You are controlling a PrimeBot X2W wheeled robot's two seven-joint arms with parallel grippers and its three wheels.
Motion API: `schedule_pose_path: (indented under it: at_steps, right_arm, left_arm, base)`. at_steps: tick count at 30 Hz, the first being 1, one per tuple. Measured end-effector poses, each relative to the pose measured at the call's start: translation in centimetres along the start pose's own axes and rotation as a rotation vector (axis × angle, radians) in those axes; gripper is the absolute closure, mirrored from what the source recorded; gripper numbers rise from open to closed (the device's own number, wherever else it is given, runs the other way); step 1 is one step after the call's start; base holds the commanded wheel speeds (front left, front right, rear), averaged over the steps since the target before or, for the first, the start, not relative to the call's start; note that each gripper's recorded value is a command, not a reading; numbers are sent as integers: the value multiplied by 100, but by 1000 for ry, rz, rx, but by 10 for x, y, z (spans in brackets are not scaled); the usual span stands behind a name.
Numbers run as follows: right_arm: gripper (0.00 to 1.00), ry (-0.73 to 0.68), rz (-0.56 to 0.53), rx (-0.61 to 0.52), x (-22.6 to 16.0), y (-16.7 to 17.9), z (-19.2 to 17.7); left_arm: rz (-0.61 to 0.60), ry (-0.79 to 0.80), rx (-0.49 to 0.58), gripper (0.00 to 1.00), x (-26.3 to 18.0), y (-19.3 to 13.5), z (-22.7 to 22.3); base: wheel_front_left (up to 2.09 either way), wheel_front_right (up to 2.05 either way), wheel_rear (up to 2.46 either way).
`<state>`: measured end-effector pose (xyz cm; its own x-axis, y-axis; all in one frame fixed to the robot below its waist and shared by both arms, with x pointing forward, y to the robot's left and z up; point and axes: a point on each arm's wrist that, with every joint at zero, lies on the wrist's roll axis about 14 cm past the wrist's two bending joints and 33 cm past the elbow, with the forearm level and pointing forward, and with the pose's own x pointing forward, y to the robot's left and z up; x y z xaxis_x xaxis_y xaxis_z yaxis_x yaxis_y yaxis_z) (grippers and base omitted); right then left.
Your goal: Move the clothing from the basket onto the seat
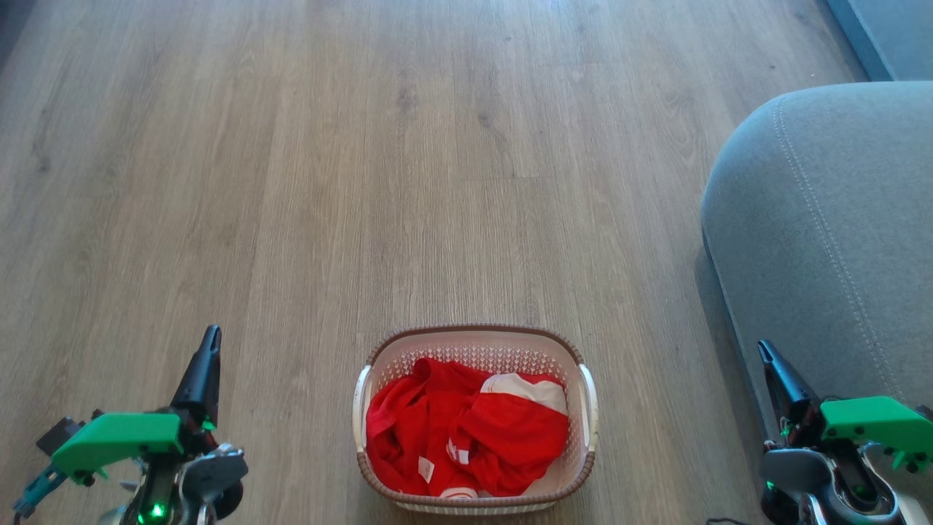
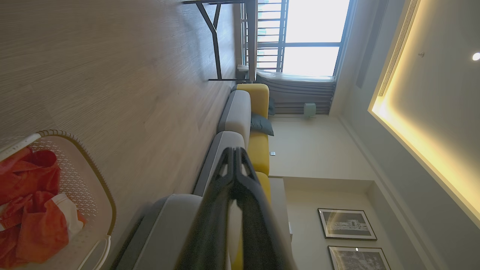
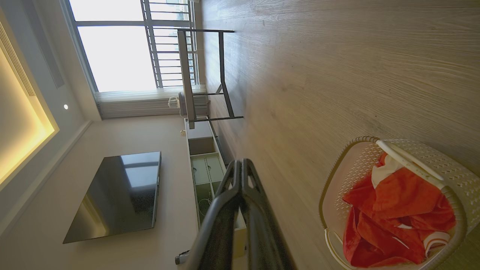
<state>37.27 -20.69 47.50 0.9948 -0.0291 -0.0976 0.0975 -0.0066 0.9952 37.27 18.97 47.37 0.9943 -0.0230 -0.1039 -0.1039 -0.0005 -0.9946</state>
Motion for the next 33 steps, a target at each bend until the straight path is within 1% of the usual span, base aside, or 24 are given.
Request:
schedule_pose_path:
  at_steps: [33]
  right_arm:
    - [100, 0, 0, 0, 0, 0, 0]
  left_arm:
    - [0, 0, 0, 100, 0, 0, 0]
  base:
    - [0, 0, 0]
